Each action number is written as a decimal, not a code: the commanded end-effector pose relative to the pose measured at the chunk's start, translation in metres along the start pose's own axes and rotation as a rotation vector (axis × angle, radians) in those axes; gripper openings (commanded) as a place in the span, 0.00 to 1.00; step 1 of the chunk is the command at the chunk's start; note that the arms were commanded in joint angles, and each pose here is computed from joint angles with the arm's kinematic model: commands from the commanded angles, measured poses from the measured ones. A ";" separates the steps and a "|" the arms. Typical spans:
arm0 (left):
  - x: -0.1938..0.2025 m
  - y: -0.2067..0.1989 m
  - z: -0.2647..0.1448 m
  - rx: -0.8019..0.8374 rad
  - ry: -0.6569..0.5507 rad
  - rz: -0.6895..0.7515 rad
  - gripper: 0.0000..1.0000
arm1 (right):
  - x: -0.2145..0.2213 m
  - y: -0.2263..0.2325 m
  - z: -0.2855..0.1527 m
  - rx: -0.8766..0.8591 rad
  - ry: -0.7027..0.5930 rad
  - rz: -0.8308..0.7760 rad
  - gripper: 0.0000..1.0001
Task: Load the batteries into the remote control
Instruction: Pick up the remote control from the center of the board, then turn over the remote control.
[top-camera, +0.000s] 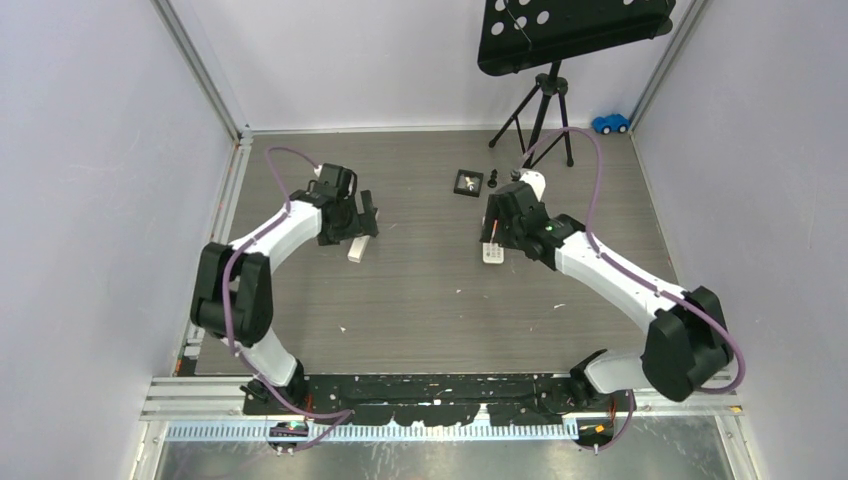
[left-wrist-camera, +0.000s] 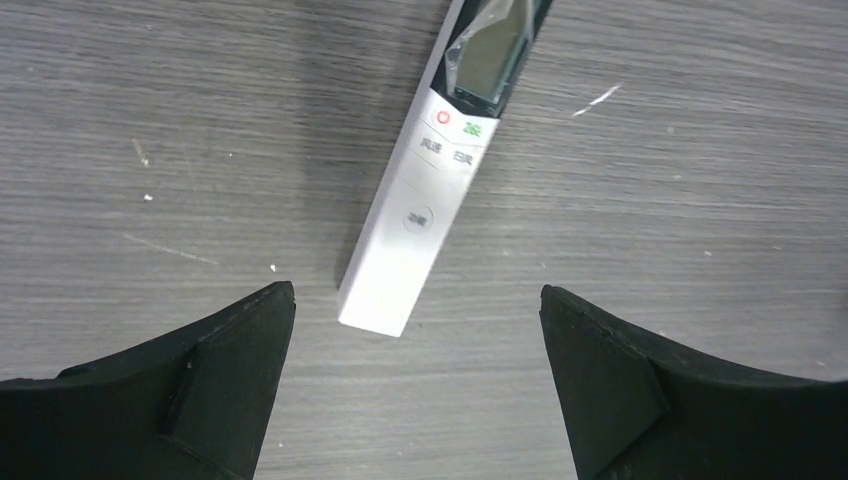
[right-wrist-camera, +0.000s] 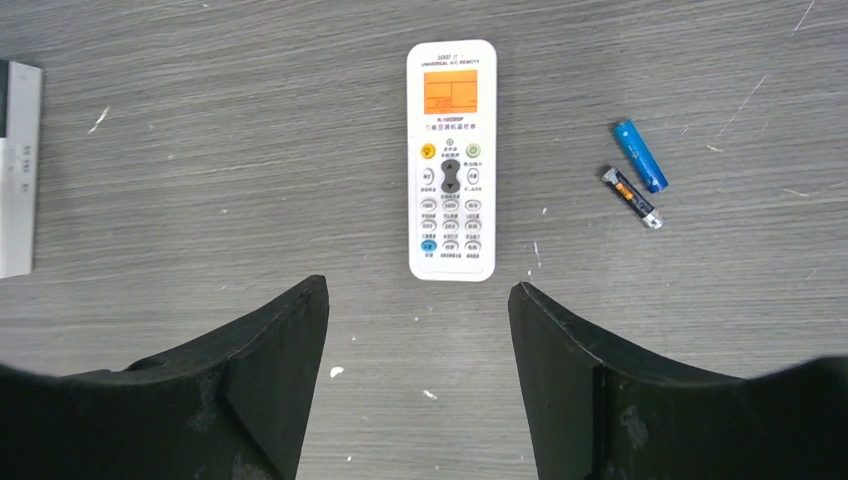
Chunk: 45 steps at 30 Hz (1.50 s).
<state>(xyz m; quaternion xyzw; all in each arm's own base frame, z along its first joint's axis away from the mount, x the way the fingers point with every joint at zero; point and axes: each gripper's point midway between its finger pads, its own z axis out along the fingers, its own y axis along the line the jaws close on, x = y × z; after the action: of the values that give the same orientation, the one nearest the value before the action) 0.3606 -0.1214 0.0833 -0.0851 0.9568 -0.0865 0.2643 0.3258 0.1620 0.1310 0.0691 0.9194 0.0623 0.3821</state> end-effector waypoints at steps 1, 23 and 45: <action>0.000 0.004 0.014 -0.025 0.041 0.032 0.93 | -0.002 0.006 -0.016 -0.061 -0.020 0.069 0.71; 0.037 -0.011 0.044 0.000 0.176 0.136 0.00 | 0.040 0.035 -0.017 -0.267 0.123 0.231 0.67; 0.025 -0.217 -0.197 1.343 0.109 0.060 0.00 | -0.074 0.133 -0.132 -1.199 -0.269 0.657 0.80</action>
<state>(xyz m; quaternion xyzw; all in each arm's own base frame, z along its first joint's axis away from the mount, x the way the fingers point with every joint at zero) 0.2909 -0.3038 0.2227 0.0609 0.7813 -0.5879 0.2007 0.2958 0.2693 0.2079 0.1563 0.7177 0.5649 0.3761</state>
